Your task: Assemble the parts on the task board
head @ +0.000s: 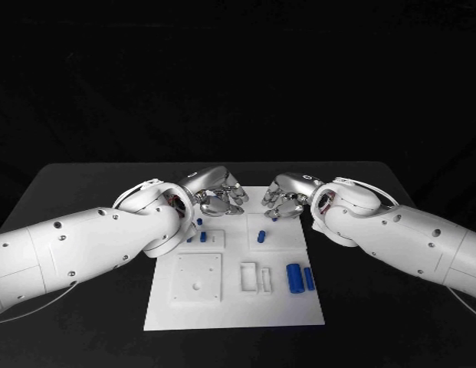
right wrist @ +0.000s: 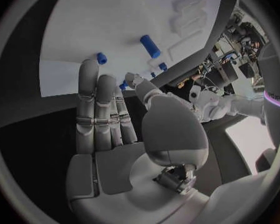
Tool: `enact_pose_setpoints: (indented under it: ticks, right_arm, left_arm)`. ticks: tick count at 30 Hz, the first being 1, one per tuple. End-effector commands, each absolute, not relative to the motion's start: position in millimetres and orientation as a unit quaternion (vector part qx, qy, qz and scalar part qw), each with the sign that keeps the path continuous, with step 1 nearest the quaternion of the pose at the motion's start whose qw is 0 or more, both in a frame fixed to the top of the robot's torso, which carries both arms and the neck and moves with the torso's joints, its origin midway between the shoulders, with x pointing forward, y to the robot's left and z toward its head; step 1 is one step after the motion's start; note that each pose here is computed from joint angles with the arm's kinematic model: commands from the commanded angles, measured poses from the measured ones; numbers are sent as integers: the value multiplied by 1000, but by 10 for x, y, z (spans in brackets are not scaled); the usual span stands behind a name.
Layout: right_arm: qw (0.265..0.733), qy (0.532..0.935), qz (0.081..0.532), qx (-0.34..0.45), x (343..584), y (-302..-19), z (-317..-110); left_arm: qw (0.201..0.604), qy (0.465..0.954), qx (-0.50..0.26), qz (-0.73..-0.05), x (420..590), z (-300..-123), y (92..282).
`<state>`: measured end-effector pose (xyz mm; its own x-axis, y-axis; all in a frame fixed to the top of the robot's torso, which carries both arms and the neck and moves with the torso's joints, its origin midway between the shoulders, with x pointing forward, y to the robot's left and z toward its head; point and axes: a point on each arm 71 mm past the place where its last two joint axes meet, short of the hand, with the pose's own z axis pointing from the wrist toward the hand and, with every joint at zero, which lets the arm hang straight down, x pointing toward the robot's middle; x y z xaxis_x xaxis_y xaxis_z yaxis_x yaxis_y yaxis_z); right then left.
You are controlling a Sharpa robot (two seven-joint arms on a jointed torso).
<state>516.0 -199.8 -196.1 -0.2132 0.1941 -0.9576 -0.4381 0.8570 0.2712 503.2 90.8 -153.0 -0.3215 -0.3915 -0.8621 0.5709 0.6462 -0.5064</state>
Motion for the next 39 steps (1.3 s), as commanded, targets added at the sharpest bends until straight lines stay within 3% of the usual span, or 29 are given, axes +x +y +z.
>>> enact_pose_setpoints:
  ticks: [1,19,39]
  right_arm:
    - [614,752,202,-128,5145,-1993,-2013]
    - [611,759,160,-158,5110,-1982,-2095]
    - [608,761,155,-163,5109,-1961,-2184]
  left_arm:
    - [575,697,55,-424,5037,-1516,904]
    - [579,701,41,-415,5092,-1528,989]
    - [579,702,36,-413,5101,-1531,997]
